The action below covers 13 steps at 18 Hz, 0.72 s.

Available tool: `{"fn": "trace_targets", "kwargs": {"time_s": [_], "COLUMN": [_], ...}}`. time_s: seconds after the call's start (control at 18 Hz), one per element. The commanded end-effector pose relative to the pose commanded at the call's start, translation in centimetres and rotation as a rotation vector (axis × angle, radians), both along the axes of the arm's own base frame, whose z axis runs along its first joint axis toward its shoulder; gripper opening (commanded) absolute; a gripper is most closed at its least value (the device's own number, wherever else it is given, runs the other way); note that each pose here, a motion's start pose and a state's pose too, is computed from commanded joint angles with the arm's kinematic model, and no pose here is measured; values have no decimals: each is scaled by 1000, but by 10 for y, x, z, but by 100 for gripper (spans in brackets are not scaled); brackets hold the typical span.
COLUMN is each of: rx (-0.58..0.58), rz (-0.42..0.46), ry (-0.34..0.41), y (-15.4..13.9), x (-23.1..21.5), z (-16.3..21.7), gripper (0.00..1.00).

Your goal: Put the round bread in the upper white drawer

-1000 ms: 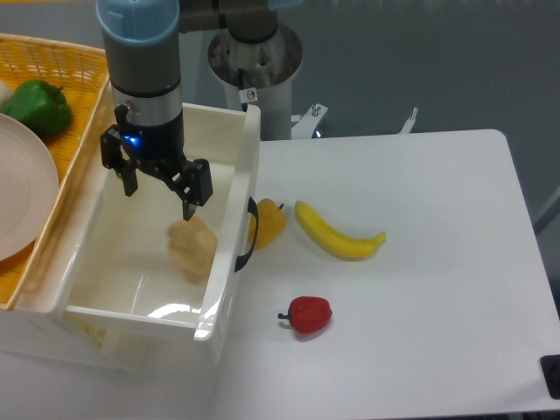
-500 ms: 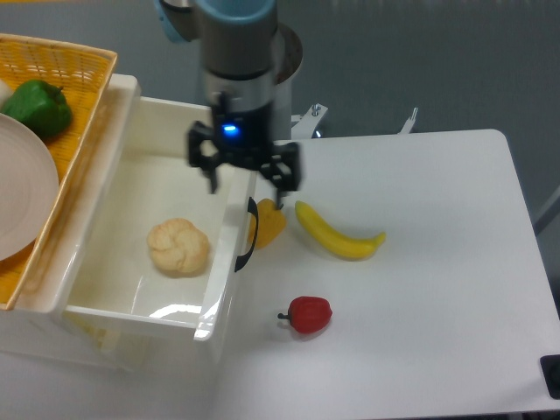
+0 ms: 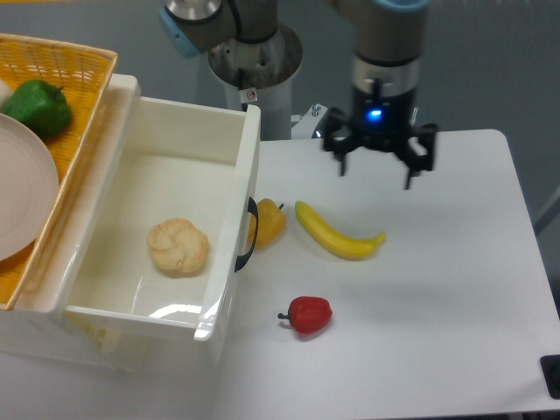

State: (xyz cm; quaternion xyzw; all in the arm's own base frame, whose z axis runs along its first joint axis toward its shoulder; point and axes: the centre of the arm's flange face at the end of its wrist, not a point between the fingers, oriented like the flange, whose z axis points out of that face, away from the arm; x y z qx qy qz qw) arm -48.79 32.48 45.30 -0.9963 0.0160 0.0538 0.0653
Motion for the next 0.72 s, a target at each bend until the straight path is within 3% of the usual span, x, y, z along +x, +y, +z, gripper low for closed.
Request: {"fn": "trace_targets", "kwargs": {"time_s": [0.17,0.28,0.5,0.72], "rx": [-62,-90,-134,-161], "rz": [-71,-164,-306,-331], "ry": [-15,-16,-48,-53], "y": [-27,-40,-50,-48], "x": [-43,-72,-96,-121], "z": [-33,-59,-94,-125], "gripper": [100,100,100,100]}}
